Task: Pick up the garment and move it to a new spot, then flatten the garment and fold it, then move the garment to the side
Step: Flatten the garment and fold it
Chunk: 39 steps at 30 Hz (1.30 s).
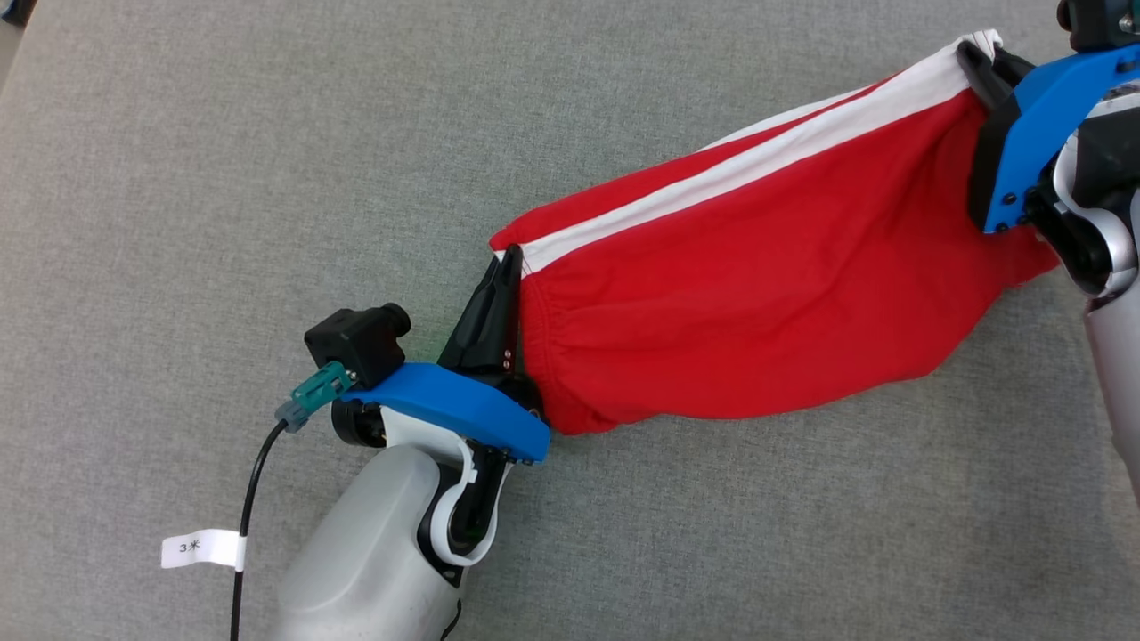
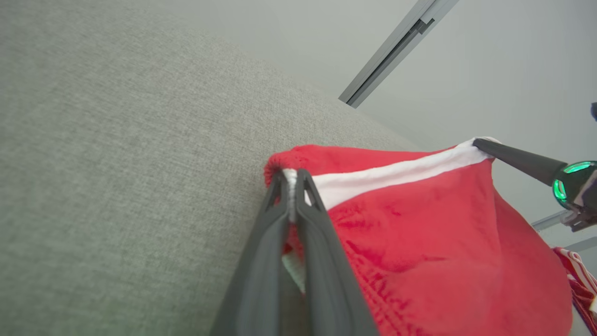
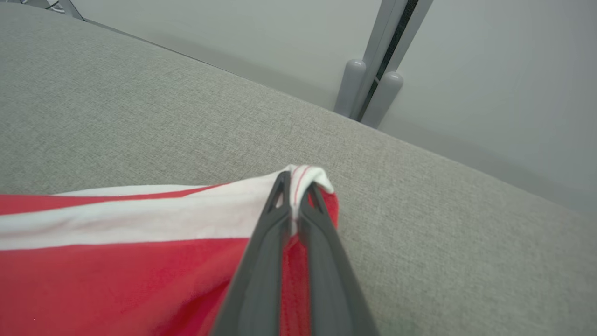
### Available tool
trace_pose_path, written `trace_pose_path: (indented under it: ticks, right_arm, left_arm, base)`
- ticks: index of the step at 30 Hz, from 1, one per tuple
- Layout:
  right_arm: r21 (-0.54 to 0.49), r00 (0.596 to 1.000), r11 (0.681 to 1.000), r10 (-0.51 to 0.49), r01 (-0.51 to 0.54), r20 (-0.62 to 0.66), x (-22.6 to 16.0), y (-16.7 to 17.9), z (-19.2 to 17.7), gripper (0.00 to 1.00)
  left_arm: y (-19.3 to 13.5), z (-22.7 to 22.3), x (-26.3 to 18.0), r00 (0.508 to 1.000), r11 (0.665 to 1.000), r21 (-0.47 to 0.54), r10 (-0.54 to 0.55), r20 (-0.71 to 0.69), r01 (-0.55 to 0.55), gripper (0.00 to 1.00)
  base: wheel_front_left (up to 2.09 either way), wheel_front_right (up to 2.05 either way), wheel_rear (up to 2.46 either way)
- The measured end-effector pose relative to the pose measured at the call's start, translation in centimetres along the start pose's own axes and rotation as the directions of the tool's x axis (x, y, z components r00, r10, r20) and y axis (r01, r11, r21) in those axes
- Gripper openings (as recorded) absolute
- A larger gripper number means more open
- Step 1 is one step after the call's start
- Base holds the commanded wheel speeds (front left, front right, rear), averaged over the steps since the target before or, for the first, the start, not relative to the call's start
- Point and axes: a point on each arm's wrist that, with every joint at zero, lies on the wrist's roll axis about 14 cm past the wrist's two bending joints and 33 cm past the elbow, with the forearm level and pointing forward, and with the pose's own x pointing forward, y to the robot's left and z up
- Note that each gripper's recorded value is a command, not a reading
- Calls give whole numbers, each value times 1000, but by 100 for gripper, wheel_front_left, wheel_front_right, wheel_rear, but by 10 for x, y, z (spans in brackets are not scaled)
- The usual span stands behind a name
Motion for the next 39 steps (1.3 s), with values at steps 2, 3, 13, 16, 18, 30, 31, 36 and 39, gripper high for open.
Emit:
trace_pose_path:
  ticks: [2,3,13,16,18,30,31,36,39]
  right_arm:
    - [1,1000,1000,5,-5,-2,4,2,-1,40]
    - [8,1000,1000,7,-7,4,5,3,-1,100]
    - [27,999,999,37,-39,38,-2,15,9,100]
    - [35,998,998,44,-46,50,-12,16,12,100]
    - [40,997,998,44,-47,59,-21,15,14,100]
    - [177,1000,984,-29,27,10,-52,-12,-24,100]
    - [198,1000,980,-31,29,6,-51,-12,-28,100]
    - [231,999,972,-43,44,-10,-41,-8,-44,100]
    - [221,998,973,-56,63,-41,-33,-8,-56,100]
  left_arm:
    - [1,1,2,1000,1000,-8,0,4,0,39]
    - [1,1,3,1000,1000,-8,-3,6,3,60]
    - [-4,6,-11,999,999,-28,-18,27,19,100]
    - [0,7,-22,999,1000,-10,-12,33,12,100]
    - [6,13,-30,999,1000,16,-4,46,4,100]
    - [15,91,-64,957,964,259,-14,289,-64,100]
    - [15,96,-66,953,956,283,-15,301,-74,100]
    - [23,96,-68,952,936,334,3,306,-110,100]
    - [28,92,-68,955,930,346,16,297,-124,100]
  base:
    - [0,0,0]
    - [0,0,0]
    - [0,0,0]
    - [0,0,0]
    - [0,0,0]
    - [0,0,0]
    - [0,0,0]
    - [0,0,0]
    - [0,0,0]
